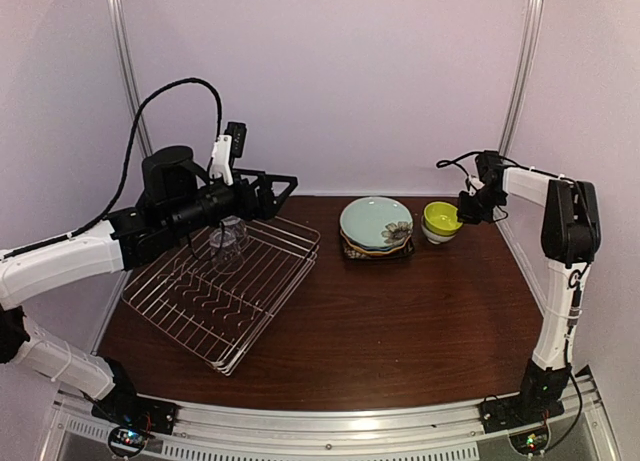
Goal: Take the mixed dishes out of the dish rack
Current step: Adjust the bowl in the bowl.
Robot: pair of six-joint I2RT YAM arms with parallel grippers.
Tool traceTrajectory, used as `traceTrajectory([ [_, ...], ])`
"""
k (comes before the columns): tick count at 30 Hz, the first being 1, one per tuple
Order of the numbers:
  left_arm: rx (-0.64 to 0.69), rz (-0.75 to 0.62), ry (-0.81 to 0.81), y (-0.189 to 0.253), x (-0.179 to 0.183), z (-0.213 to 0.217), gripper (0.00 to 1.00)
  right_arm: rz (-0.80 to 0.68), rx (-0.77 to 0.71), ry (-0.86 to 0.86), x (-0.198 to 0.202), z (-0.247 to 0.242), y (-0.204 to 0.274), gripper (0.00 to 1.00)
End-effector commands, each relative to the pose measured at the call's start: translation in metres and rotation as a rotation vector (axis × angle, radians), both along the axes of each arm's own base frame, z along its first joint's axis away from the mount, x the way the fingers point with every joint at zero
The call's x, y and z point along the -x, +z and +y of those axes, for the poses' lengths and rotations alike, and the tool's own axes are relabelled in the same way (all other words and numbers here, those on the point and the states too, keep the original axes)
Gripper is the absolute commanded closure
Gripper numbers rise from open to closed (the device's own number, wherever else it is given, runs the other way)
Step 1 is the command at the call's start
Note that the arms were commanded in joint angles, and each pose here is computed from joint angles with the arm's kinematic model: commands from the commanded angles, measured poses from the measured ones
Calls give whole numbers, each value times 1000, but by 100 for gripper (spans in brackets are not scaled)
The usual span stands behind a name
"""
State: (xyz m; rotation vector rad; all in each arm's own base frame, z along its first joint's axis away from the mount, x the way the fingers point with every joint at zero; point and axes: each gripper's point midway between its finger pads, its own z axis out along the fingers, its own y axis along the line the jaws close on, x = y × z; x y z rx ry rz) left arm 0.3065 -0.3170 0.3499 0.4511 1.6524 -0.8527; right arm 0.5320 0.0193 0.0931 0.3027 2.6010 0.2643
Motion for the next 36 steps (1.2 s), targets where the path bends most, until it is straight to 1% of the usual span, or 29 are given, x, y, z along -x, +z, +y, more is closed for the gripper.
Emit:
traceTrajectory([
  [1,30,-26,-14,6,1,-2,3,-30,-31,-18,-3,-5,8,100],
  [10,27,-25,-18,5,1,-3,3,-23,-78,8,-5,4,3,99],
  [13,27,-25,-21,5,1,-4,2,-17,-87,14,-4,6,1,94],
  [16,28,-26,-22,5,1,-4,3,-8,-82,15,-2,5,-2,84],
  [18,29,-27,-23,6,1,-5,3,-8,-78,13,-2,4,-1,82],
  [21,30,-27,-22,6,1,-4,2,-15,-68,6,-3,2,2,81],
  [27,22,-21,-3,5,-1,-2,3,-33,-14,-17,-2,-8,14,82],
  [34,26,-23,-2,6,-2,-2,3,-32,-13,-15,-1,-8,13,97],
  [36,27,-25,-1,7,-2,-2,3,-26,-30,-7,-1,-5,9,100],
])
